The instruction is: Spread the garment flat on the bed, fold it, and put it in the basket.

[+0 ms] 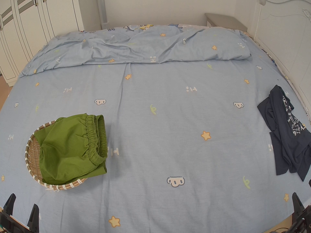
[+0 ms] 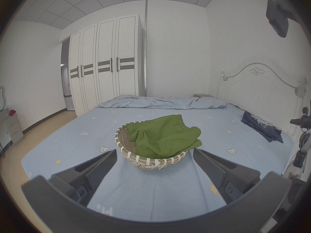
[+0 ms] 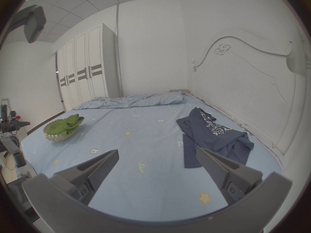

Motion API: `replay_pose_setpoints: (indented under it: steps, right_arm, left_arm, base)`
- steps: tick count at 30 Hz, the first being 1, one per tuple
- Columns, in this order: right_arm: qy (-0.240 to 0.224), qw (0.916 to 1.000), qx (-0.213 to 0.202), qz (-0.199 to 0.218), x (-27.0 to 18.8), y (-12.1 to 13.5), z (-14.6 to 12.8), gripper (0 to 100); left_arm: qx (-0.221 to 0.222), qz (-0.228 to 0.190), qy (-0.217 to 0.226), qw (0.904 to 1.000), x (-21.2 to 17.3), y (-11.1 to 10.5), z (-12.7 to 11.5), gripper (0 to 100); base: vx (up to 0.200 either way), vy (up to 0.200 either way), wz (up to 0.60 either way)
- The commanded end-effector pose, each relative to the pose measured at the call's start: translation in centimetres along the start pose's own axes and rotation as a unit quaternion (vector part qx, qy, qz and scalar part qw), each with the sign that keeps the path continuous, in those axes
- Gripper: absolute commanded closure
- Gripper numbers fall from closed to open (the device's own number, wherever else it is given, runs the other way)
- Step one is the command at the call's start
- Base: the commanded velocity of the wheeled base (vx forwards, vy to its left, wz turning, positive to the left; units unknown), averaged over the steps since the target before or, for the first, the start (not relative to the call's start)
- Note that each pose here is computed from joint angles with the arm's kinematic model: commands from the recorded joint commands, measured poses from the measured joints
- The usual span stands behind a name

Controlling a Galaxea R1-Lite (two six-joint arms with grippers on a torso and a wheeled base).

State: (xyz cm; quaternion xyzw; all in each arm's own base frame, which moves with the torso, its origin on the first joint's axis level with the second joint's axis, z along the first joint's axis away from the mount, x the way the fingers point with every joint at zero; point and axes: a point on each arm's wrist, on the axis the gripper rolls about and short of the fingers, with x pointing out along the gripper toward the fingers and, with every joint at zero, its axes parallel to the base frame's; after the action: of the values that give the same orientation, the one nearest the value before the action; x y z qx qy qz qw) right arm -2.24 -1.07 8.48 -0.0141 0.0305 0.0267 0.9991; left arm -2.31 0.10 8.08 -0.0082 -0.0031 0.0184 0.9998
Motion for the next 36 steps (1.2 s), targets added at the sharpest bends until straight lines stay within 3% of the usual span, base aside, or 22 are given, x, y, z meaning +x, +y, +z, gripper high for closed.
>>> replay_pose_setpoints:
  steps: [1,3,5,6,10,11,14,19,36]
  right_arm:
    - [0.038,0.9975,0.003,-0.059,0.5,0.4,0.2,0]
    - [0.030,0.9963,0.010,-0.080,0.4,0.4,0.0,0]
    - [0.001,0.9891,0.023,-0.145,-0.1,0.7,-0.1,0]
    - [-0.007,0.9888,0.025,-0.147,-0.2,0.7,-0.1,0]
    - [-0.007,0.9928,0.048,-0.110,-0.1,0.8,-0.2,0]
    - [-0.011,0.9968,0.042,-0.067,-0.1,0.9,-0.3,0]
    - [-0.015,0.9997,0.001,-0.017,0.0,1.2,-0.9,0]
    - [-0.033,0.9993,0.006,-0.017,0.1,1.2,-0.8,0]
    - [-0.030,0.9993,0.007,-0.018,0.1,1.2,-0.8,0]
  left_arm:
    - [0.000,0.000,0.003,1.0000,0.1,0.0,-0.5,0]
    - [0.001,0.000,0.003,1.0000,0.1,0.0,-0.5,0]
    - [0.001,0.000,0.002,1.0000,0.0,0.0,-0.5,0]
    - [0.001,0.000,0.002,1.0000,0.0,0.0,-0.5,0]
    - [0.000,0.000,0.003,1.0000,0.1,0.0,-0.5,0]
    - [0.001,0.000,0.002,1.0000,0.0,0.0,-0.5,0]
    - [0.001,0.001,0.003,1.0000,0.1,0.0,-0.5,0]
    - [-0.001,0.001,0.003,1.0000,0.1,0.0,-0.5,0]
    - [0.000,0.000,0.003,1.0000,0.1,0.0,-0.5,0]
  base:
    - [0.000,0.000,0.00]
    - [0.000,0.000,0.00]
    - [0.000,0.000,0.00]
    - [0.000,0.000,0.00]
    - [0.000,0.000,0.00]
    - [0.000,0.000,0.00]
    - [0.000,0.000,0.00]
    - [0.000,0.000,0.00]
    - [0.000,0.000,0.00]
